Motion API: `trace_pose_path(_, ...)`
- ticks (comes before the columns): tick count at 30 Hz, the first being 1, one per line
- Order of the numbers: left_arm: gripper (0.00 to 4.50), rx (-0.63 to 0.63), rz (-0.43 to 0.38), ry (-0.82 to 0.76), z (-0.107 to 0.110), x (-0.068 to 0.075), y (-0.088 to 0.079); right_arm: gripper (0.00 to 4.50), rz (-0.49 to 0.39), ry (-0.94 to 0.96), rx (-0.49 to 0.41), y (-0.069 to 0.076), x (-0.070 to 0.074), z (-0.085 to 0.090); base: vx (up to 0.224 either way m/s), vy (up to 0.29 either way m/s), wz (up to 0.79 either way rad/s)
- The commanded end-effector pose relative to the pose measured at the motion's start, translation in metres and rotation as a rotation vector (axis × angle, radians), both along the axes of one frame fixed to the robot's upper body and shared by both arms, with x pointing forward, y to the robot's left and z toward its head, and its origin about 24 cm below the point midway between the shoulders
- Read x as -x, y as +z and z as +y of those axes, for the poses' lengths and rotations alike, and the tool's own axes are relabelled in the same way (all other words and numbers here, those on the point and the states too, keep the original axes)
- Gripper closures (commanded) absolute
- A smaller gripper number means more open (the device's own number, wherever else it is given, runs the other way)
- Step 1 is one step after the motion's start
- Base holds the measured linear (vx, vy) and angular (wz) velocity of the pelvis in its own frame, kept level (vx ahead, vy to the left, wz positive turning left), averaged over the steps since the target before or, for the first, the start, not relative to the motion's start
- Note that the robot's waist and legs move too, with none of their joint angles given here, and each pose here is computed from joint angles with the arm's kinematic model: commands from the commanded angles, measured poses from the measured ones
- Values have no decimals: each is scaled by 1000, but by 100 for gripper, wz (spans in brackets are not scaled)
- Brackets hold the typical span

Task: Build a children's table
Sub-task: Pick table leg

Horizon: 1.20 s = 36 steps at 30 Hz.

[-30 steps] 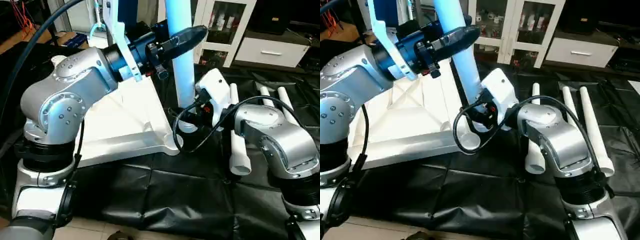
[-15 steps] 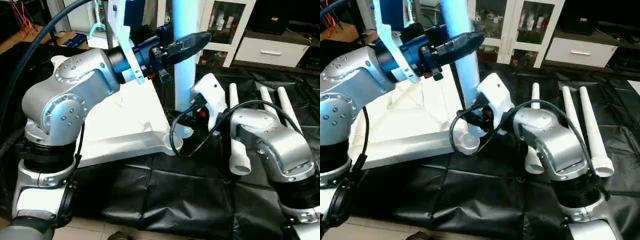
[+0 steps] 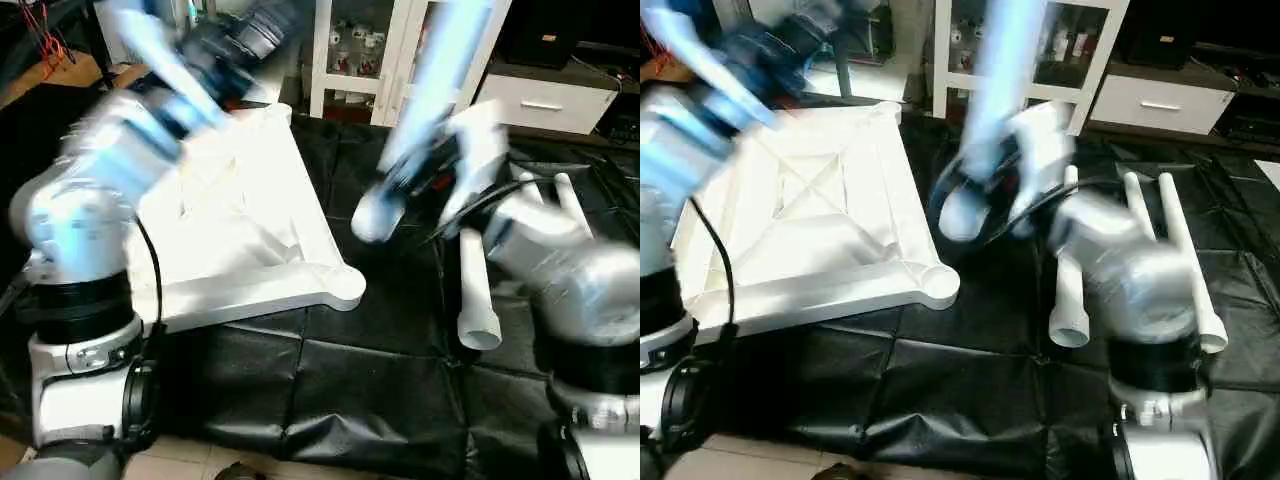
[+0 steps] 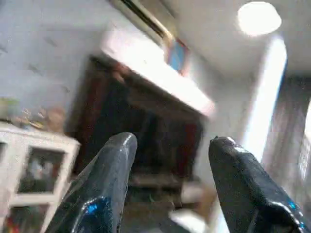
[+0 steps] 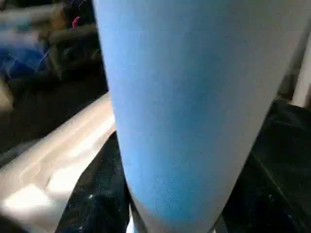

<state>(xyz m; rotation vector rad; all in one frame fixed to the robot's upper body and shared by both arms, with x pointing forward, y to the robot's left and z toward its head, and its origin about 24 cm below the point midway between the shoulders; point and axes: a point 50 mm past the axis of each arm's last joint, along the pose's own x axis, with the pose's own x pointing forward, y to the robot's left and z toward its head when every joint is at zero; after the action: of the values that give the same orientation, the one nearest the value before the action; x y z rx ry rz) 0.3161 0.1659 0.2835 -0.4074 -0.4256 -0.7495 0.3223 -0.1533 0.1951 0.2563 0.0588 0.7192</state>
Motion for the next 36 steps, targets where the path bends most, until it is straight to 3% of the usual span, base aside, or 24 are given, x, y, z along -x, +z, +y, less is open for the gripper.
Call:
trace_pose_path(1, 169, -73, 64, 143, 17, -8, -18, 264, 5, 32, -82, 5, 5, -15, 0, 0, 0)
trace_pose_path(2, 169, -171, 90, 208, 20, -10, -30, 264, 9, 71, -100, 4, 9, -19, 0, 0, 0)
trace_pose_path(4, 169, -523, 123, 293, 18, -10, -68, 264, 52, 190, -149, 3, 22, -25, 0, 0, 0)
trace_pose_path(6, 169, -659, 127, 227, 6, 0, -91, 264, 69, 273, -245, 7, 29, -28, 0, 0, 0)
trace_pose_path(8, 169, -685, 136, 158, -4, 9, -102, 264, 74, 325, -316, 10, 34, -31, 0, 0, 0)
trace_pose_path(12, 169, -734, 122, 91, -16, 16, -107, 264, 74, 352, -378, 14, 35, -34, 0, 0, 0)
trace_pose_path(13, 169, -816, 105, 24, -26, 22, -119, 264, 81, 360, -440, 16, 35, -40, 0, 0, 0)
trace_pose_path(15, 169, -847, 96, 14, -29, 23, -123, 264, 83, 362, -452, 16, 35, -41, 0, 0, 0)
trace_pose_path(16, 169, -903, 88, -7, -32, 24, -134, 264, 92, 365, -456, 15, 35, -42, 0, 0, 0)
trace_pose_path(19, 169, -976, 73, -14, -33, 26, -145, 264, 109, 344, -391, 12, 35, -39, 0, 0, 0)
trace_pose_path(25, 169, -1135, 81, -34, -26, 32, -168, 264, 48, 106, -46, 2, 20, -28, 0, 0, 0)
trace_pose_path(31, 169, -1141, 79, -49, -29, 32, -181, 264, -46, 37, 97, -4, 11, -13, 0, 0, 0)
trace_pose_path(33, 198, -1108, 100, -120, -34, 37, -186, 264, -51, -28, 138, -13, 4, -13, 0, 0, 0)
trace_pose_path(36, 219, -1072, 126, -211, -37, 42, -189, 264, -41, -31, 151, -21, 4, -12, 0, 0, 0)
